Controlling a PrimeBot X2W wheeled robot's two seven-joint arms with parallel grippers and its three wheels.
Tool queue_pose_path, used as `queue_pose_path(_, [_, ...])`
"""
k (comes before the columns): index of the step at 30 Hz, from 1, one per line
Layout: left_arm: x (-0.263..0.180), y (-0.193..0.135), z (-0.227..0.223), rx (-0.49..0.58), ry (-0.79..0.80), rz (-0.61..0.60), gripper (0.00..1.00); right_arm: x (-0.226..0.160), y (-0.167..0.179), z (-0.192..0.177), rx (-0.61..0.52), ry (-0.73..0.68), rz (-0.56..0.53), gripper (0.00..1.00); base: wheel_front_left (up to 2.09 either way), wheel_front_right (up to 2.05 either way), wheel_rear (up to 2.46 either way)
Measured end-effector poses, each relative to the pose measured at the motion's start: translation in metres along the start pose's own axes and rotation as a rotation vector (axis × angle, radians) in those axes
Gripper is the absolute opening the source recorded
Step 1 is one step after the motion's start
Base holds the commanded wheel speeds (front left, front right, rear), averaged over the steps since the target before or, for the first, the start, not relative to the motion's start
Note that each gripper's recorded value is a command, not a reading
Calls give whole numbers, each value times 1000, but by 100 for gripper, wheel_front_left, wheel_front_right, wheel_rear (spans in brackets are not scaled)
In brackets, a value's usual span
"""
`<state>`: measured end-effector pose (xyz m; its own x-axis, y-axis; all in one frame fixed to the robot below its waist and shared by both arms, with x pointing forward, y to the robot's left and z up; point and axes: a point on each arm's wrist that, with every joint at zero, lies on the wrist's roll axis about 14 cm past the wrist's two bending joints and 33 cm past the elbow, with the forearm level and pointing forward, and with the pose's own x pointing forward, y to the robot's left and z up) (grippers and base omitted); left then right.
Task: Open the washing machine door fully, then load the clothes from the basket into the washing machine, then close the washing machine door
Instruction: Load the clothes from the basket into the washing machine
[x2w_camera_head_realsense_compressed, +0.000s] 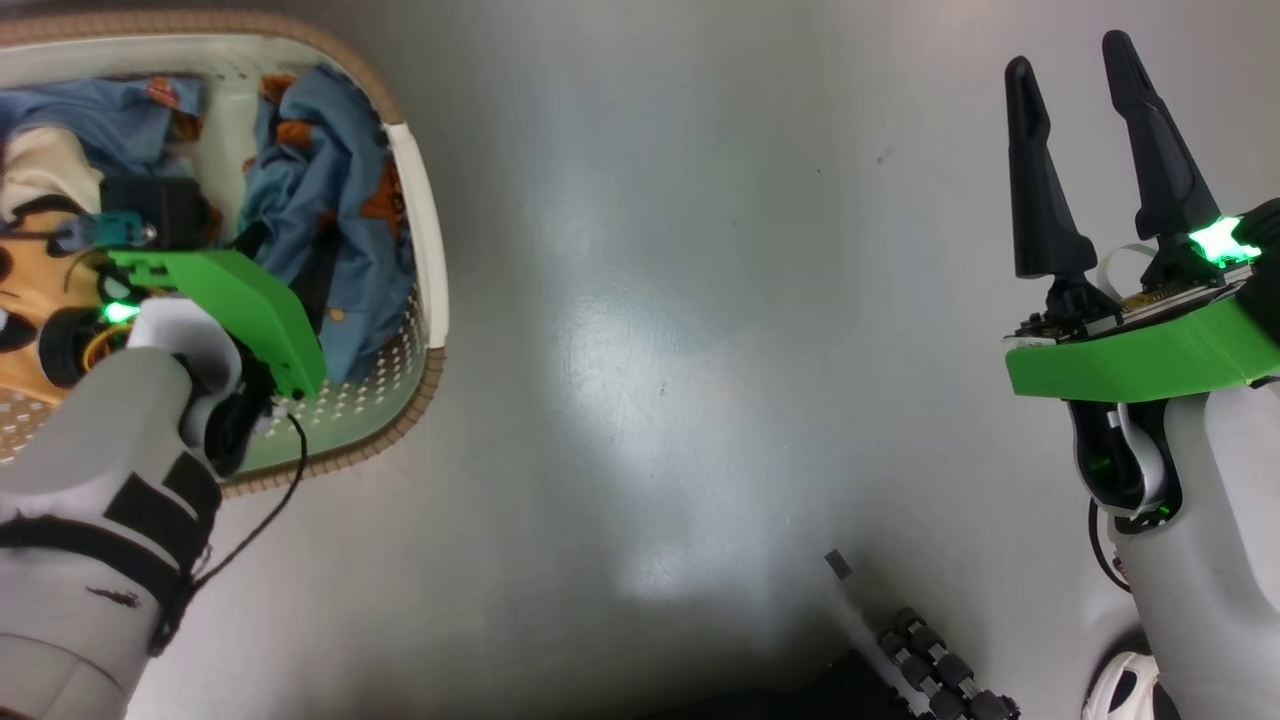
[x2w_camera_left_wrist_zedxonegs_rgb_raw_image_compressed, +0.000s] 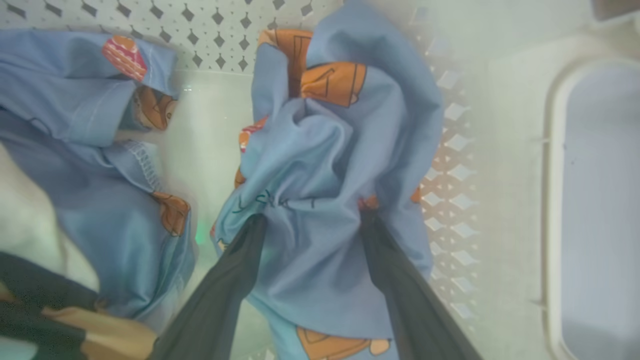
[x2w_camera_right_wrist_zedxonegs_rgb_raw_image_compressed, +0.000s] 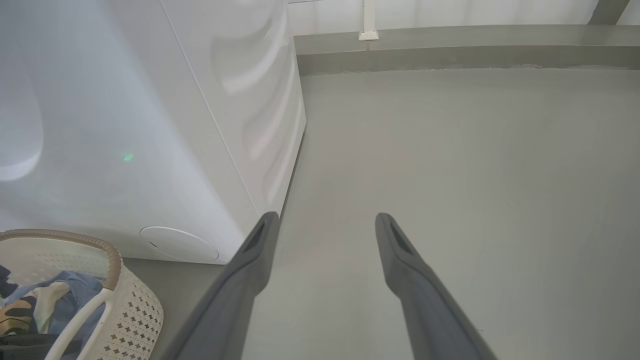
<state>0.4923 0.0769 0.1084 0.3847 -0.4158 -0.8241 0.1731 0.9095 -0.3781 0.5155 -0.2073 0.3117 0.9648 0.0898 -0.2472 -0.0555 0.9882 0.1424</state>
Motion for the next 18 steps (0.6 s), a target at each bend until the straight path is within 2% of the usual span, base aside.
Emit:
queue_pose_path(6, [9,0,-3,-11,33,-11,100,-2,-2,-5,1,11,-8,100,0,0,0])
queue_pose_path(7, [10,0,-3,-4,40,-13,76,-2,-2,-5,2,12,-9,100,0,0,0])
queue_pose_path(8, [11,0,-4,-3,42,-15,38,-2,-2,-6,3,13,-11,100,0,0,0])
queue_pose_path(9, [12,-1,-4,-6,45,-18,10,-3,-2,-6,2,14,-12,100,0,0,0])
queue_pose_path(10, [12,-2,-6,-8,49,-21,0,-3,-3,-6,1,15,-13,100,0,0,0])
queue_pose_path(18, [9,-8,4,-21,26,-33,0,-3,-2,-1,2,2,-11,100,0,0,0])
